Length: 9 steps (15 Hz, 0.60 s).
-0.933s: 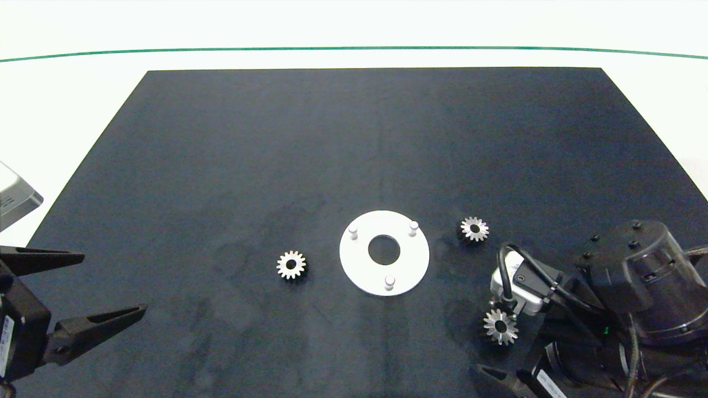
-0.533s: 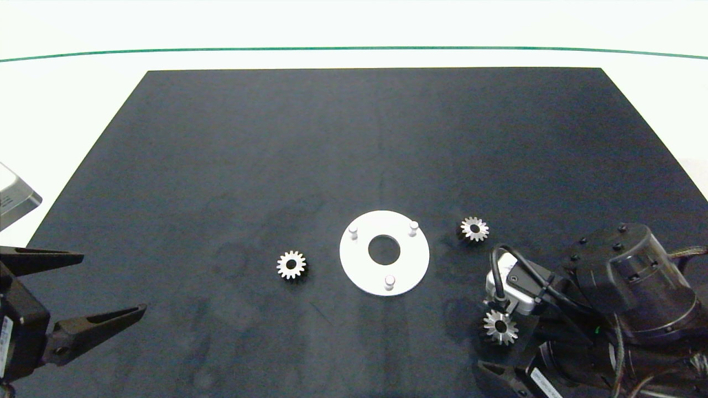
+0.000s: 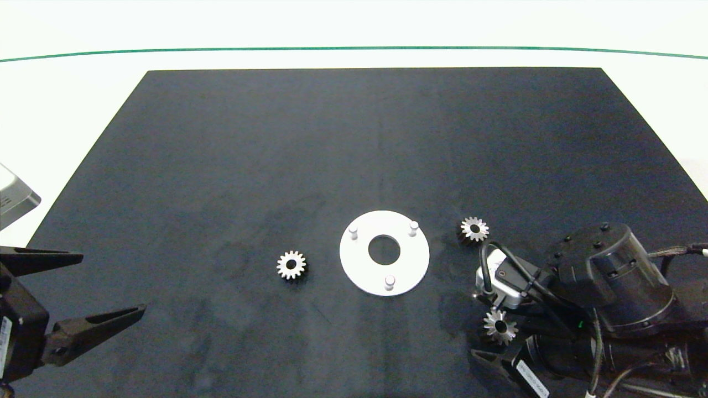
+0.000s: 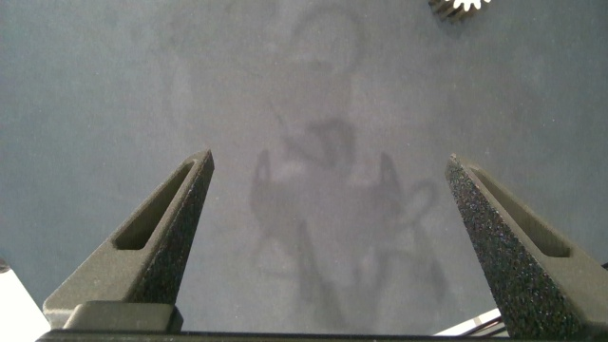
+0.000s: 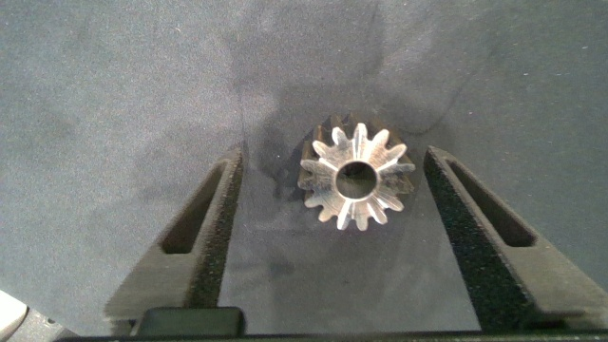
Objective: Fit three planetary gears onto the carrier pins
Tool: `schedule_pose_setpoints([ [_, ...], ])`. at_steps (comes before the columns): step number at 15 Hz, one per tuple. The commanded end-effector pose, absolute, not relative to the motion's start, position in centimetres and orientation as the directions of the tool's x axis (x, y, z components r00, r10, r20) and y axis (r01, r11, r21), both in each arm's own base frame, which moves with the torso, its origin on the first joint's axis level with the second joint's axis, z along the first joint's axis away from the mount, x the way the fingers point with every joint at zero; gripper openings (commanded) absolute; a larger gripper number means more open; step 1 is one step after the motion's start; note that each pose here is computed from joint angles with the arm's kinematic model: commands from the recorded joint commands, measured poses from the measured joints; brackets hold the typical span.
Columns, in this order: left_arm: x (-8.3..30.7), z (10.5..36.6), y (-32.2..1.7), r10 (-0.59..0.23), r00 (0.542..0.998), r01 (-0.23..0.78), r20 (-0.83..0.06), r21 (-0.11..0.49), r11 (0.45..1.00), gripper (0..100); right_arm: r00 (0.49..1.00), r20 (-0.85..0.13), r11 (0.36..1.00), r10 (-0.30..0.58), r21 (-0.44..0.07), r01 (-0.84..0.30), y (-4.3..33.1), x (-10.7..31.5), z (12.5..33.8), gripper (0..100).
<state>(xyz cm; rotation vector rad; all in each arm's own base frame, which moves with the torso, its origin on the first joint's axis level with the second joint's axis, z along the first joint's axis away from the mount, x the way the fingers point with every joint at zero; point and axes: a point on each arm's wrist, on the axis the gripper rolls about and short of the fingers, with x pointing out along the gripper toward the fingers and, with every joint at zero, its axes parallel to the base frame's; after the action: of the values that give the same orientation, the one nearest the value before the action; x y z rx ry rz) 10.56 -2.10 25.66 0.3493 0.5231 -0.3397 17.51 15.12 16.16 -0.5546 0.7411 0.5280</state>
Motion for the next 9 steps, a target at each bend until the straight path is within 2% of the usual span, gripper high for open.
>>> schedule_pose_setpoints([
  [1,10.41,25.69,-2.08,-0.225,0.814,0.401,-0.535,0.238,0.885,100,0.629,-0.737,0.734,0.247,-0.281,-0.618,15.06,17.47,16.30,68],
  [9,10.25,25.74,-2.05,-0.226,0.817,0.400,-0.531,0.239,0.885,100,0.637,-0.732,0.744,0.241,-0.282,-0.606,14.77,17.67,16.49,53],
])
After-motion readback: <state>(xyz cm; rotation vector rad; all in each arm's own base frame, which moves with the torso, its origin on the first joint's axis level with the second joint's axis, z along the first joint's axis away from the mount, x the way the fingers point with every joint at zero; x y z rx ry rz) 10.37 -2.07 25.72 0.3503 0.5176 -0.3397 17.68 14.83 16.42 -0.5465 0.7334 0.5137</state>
